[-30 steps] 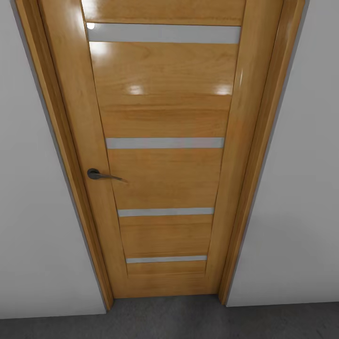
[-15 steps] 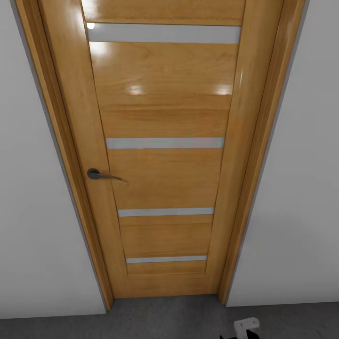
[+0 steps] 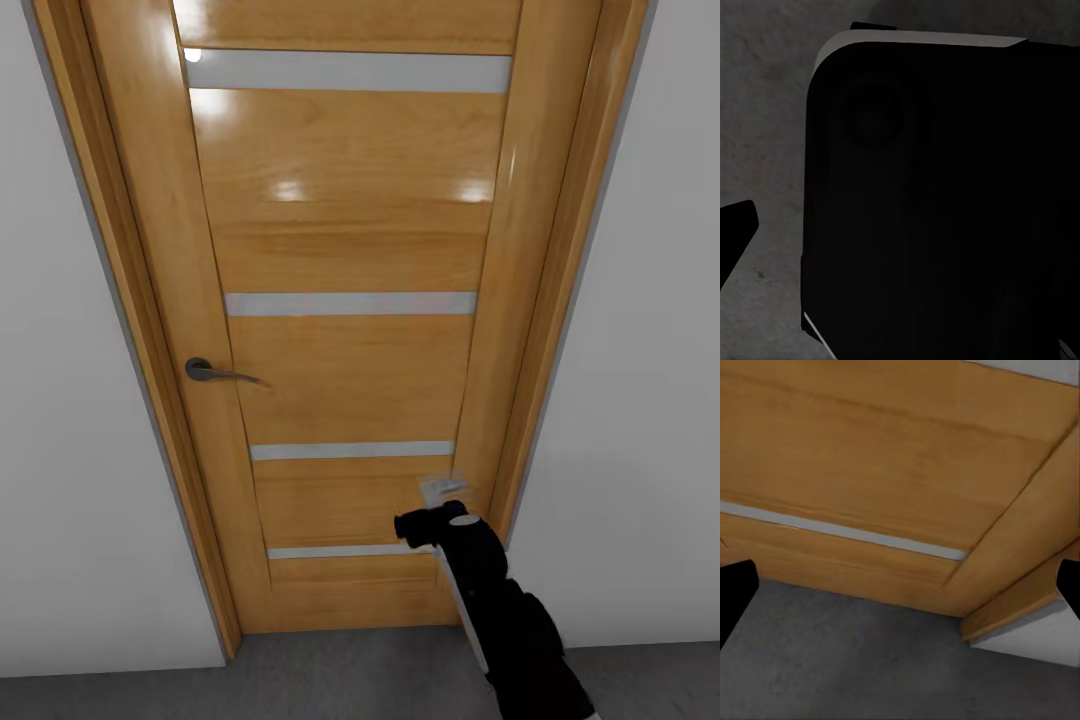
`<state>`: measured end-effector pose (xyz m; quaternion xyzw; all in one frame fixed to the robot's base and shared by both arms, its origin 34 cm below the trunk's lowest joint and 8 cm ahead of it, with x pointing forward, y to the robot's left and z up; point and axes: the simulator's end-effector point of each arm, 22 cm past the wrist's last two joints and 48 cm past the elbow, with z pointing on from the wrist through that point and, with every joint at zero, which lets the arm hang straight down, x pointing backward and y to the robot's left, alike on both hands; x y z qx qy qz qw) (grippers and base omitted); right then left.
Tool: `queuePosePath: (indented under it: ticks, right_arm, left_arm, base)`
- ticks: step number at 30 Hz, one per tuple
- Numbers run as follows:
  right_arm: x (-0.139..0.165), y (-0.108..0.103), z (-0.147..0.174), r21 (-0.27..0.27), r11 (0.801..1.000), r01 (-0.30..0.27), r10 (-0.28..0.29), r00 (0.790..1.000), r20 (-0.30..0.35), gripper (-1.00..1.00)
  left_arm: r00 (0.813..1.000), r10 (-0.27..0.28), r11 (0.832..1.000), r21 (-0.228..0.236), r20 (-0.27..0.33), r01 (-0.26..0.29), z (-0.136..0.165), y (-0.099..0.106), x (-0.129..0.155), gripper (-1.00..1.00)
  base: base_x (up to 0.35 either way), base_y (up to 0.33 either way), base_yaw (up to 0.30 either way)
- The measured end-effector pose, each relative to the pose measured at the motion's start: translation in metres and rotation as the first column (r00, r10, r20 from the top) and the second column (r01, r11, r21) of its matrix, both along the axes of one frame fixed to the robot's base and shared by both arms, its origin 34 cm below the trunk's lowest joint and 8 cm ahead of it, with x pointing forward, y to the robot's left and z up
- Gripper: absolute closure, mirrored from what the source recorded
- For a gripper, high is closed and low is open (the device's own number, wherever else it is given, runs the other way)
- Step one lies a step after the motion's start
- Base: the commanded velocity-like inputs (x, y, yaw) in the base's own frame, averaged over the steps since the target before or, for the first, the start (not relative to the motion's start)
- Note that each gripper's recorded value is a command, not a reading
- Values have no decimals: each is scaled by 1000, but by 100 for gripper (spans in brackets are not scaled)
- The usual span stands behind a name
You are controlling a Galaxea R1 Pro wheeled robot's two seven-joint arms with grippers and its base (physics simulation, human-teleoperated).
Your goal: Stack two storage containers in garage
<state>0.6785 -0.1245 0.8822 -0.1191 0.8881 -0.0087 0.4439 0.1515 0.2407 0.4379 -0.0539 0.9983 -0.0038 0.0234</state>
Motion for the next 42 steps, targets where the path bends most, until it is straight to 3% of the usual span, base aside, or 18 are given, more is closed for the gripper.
queuePosePath:
  ticks: [2, 5, 8, 14, 17, 22, 26, 30, 42]
  right_arm:
    - [6, 9, 16, -8, 1000, -8, 8, 1000, 8, -100]
    - [16, 15, 41, -69, 997, -23, 26, 999, 40, -100]
    - [25, 37, 74, -139, 988, -70, 87, 990, 113, -100]
    - [23, 71, 100, -222, 966, -133, 175, 968, 181, -100]
    - [22, 77, 105, -247, 959, -137, 190, 961, 203, -100]
    - [29, 85, 136, -284, 953, -109, 207, 916, 344, -100]
    - [31, 93, 159, -337, 938, -80, 234, 865, 444, -100]
    - [27, 105, 165, -377, 922, -85, 270, 839, 472, -100]
    - [24, 114, 161, -384, 917, -111, 296, 835, 465, -100]
  left_arm:
    - [1000, 0, 1000, 0, 0, 0, 0, 0, 0, -100]
    - [1000, 0, 1000, 0, 0, 0, 0, 0, 0, -100]
    - [1000, 0, 1000, 0, 0, 0, 0, 0, 0, -100]
    - [1000, 0, 1000, 0, 0, 0, 0, 0, 0, -100]
    - [1000, 0, 1000, 0, 0, 0, 0, 0, 0, -100]
    - [1000, 0, 1000, 0, 0, 0, 0, 0, 0, -100]
    - [1000, 0, 1000, -2, 0, 0, 0, -1, 0, -100]
    - [1000, -1, 1000, -2, 0, 1, 0, -1, 0, -100]
    - [1000, -1, 1000, -2, 0, 1, 0, 0, 0, -100]
  base:
    - [0, 0, 0]
    - [0, 0, 0]
    - [0, 0, 0]
    - [0, 0, 0]
    - [0, 0, 0]
    - [0, 0, 0]
    - [0, 0, 0]
    - [0, 0, 0]
    - [0, 0, 0]
